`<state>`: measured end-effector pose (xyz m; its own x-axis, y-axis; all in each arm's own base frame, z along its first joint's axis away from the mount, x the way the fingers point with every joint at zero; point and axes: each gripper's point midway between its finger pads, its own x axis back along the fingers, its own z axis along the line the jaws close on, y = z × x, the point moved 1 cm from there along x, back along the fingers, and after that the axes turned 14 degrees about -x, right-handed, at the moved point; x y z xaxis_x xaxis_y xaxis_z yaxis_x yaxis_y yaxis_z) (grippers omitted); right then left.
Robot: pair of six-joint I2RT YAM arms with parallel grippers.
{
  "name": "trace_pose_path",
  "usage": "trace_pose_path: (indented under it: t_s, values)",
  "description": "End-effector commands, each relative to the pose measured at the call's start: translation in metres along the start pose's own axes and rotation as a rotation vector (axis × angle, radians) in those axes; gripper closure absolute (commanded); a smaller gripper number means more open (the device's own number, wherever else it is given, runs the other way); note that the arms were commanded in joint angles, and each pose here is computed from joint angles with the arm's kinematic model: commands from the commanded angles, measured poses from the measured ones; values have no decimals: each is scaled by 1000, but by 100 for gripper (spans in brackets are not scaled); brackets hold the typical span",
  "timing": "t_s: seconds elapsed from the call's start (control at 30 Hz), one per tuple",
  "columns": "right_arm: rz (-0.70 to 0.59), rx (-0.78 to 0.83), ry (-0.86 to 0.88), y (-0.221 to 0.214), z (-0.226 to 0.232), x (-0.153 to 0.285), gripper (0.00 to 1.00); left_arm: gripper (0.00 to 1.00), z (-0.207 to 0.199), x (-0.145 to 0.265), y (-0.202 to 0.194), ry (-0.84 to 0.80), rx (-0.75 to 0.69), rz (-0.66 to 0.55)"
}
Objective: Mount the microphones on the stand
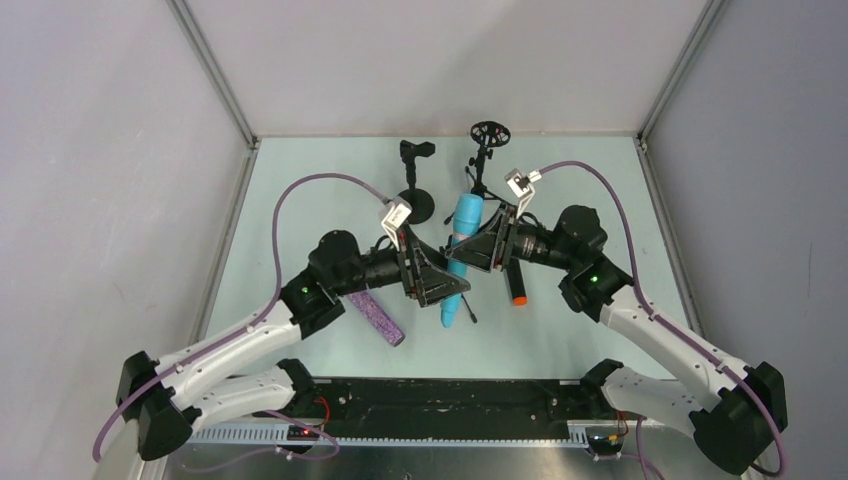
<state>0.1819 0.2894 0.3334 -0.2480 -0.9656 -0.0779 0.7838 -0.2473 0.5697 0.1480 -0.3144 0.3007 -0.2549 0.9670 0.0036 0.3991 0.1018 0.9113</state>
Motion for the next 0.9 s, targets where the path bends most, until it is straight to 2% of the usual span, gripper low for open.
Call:
trace_pose_path:
  t_s: [0.0, 0.2, 0.47, 0.63, 0.87]
  values:
    - [-48, 58, -47, 14, 1, 1, 100, 0, 1, 7, 28, 29, -82, -125]
    - [-98, 15, -132, 22, -24, 9, 100, 0, 12, 24, 45, 145, -118, -238]
    - [-164, -21, -214, 33, -48, 38, 100, 0, 50, 60, 47, 401, -158, -369]
    - [-212, -7, -254, 40, -51, 58, 100, 0, 75, 68, 26, 516, -180, -320]
    - [-261, 37, -355, 40, -56, 86, 100, 0, 104, 50, -8, 547, -228, -92]
